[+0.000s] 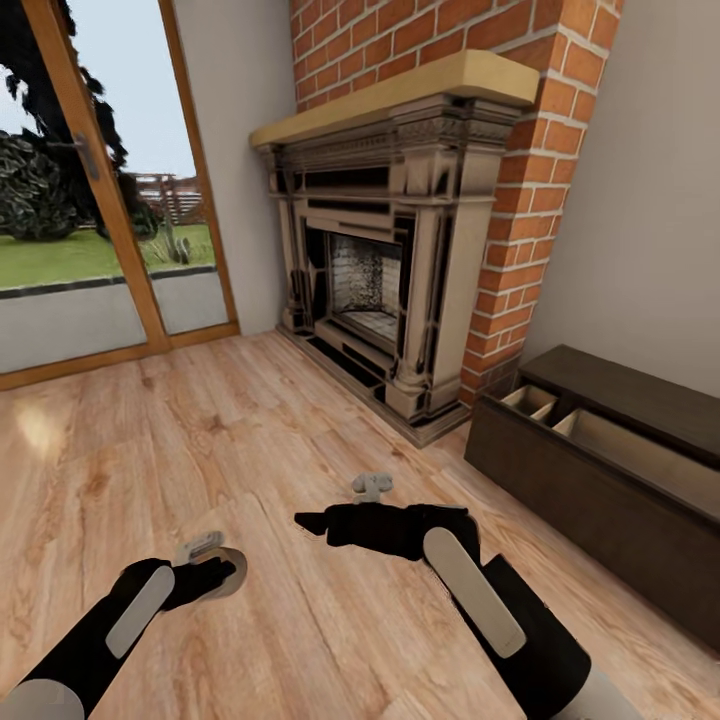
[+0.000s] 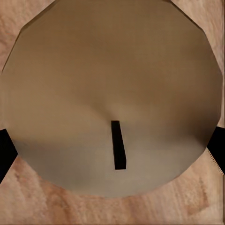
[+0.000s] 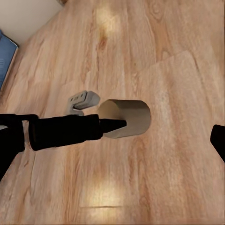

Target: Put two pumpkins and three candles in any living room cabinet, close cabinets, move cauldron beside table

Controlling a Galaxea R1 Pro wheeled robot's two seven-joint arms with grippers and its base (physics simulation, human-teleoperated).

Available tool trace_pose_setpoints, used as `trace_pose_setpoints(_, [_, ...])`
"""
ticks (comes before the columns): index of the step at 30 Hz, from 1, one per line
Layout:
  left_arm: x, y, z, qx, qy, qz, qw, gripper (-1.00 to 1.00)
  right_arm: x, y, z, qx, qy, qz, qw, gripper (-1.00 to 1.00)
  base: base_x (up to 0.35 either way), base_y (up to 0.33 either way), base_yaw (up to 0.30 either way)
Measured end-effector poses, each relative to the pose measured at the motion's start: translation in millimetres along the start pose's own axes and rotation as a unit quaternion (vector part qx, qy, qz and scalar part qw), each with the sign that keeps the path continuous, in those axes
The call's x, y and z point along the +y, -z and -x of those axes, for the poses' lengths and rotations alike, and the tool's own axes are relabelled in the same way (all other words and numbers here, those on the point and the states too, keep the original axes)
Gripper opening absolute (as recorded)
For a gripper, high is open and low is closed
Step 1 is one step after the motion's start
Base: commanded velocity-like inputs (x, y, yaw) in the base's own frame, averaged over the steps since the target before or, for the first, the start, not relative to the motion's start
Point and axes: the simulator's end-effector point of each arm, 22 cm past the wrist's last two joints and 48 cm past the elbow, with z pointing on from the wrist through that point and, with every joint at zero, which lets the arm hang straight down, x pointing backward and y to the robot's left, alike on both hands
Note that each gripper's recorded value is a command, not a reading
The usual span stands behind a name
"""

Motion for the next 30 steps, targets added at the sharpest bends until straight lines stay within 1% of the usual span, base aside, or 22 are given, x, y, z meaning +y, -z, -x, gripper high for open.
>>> trace_pose_setpoints(3, [-1.6,3.4,3.0,-0.004,0.000,-0.002,1.0000,-1.00,10.7,3.2,2.7,-0.001,-0.017,0.020,0.9997,1.00,0.000,0.000,-0.178])
trace_pose_setpoints(6, [-3.4,6.7,5.9,-0.007,-0.001,-0.003,1.0000,-1.00,16.9,6.0,5.0,-0.003,-0.022,0.028,0.9994,1.00,0.000,0.000,-0.178])
trace_pose_setpoints(8, [-4.9,8.9,7.6,-0.010,-0.001,-0.005,0.9999,-1.00,18.9,7.4,6.0,-0.004,-0.022,0.030,0.9993,1.00,0.000,0.000,-0.178])
trace_pose_setpoints(21, [-1.5,2.8,1.7,-0.002,-0.001,-0.001,1.0000,-1.00,10.4,1.6,-0.3,0.004,-0.033,0.027,0.9991,1.00,0.000,0.000,-0.179])
trace_pose_setpoints(30, [-6.0,13.2,10.8,-0.014,-0.002,-0.006,0.9999,-1.00,19.4,8.7,6.3,-0.003,-0.024,0.028,0.9993,1.00,0.000,0.000,-0.185])
